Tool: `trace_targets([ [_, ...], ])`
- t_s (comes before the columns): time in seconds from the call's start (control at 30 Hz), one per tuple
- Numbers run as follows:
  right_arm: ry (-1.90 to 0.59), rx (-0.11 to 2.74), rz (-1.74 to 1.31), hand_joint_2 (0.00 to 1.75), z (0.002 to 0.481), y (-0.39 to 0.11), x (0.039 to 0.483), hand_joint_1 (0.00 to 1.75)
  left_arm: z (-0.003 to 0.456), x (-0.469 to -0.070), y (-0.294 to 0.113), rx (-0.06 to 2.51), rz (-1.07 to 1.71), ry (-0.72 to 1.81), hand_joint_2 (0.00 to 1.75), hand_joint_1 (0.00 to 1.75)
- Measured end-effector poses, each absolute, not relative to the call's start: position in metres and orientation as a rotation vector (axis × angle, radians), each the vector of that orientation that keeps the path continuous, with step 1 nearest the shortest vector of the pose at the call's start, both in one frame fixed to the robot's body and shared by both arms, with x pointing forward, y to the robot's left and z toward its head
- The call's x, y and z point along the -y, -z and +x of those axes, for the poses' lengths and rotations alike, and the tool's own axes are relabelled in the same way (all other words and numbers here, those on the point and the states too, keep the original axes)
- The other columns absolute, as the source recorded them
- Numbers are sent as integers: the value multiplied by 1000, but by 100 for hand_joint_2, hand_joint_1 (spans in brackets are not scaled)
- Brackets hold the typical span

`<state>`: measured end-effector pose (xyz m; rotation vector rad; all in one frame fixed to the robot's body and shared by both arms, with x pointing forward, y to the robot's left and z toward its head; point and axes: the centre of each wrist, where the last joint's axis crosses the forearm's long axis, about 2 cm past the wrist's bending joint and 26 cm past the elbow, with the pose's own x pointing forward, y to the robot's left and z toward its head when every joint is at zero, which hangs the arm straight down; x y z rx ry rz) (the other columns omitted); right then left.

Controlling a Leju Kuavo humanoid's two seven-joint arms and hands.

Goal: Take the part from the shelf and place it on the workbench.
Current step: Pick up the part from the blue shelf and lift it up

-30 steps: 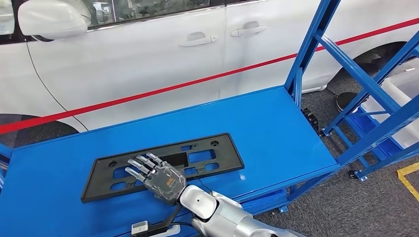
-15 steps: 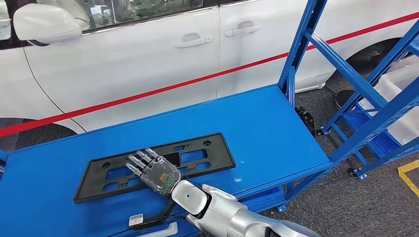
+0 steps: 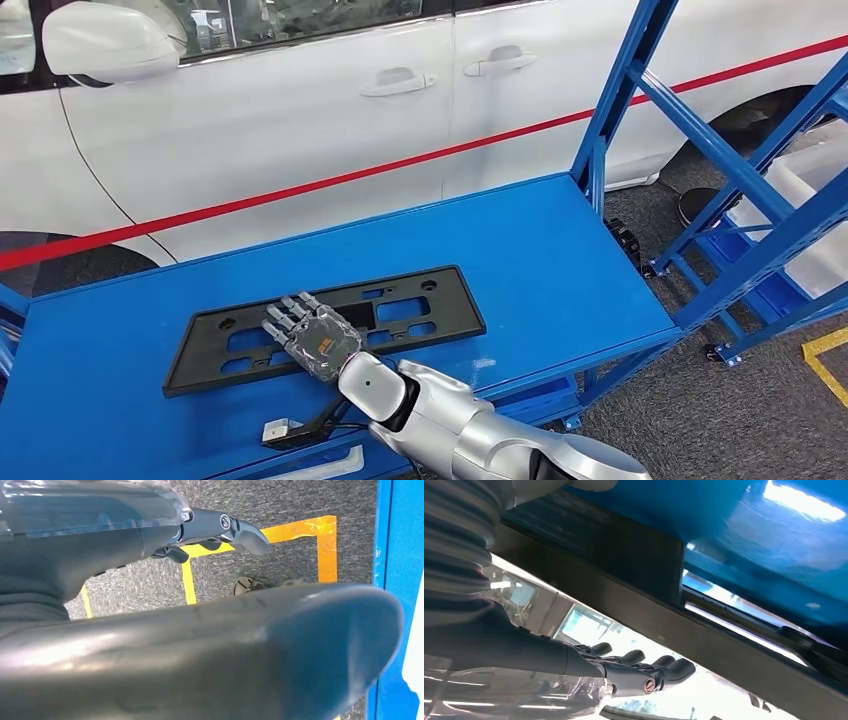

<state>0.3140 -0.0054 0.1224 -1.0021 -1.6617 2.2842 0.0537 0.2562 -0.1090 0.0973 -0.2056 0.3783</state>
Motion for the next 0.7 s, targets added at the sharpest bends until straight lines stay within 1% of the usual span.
trace_targets([
  [0.17, -2283, 1668, -984, 175, 315, -126, 2, 0, 54, -257, 109, 212, 101, -384, 0, 0],
  [0.2, -2284, 1669, -979, 175, 315, -127, 2, 25, 54, -257, 109, 212, 102, -386, 0, 0],
  [0.3, -2285, 1670, -963, 175, 314, -126, 1, 156, 53, -258, 109, 211, 105, -391, 0, 0],
  [0.33, -2286, 1671, -958, 175, 313, -125, 1, 175, 52, -258, 109, 211, 106, -392, 0, 0],
  [0.7, -2289, 1693, -906, 175, 311, -123, 2, 175, 53, -262, 109, 222, 114, -406, 0, 0],
])
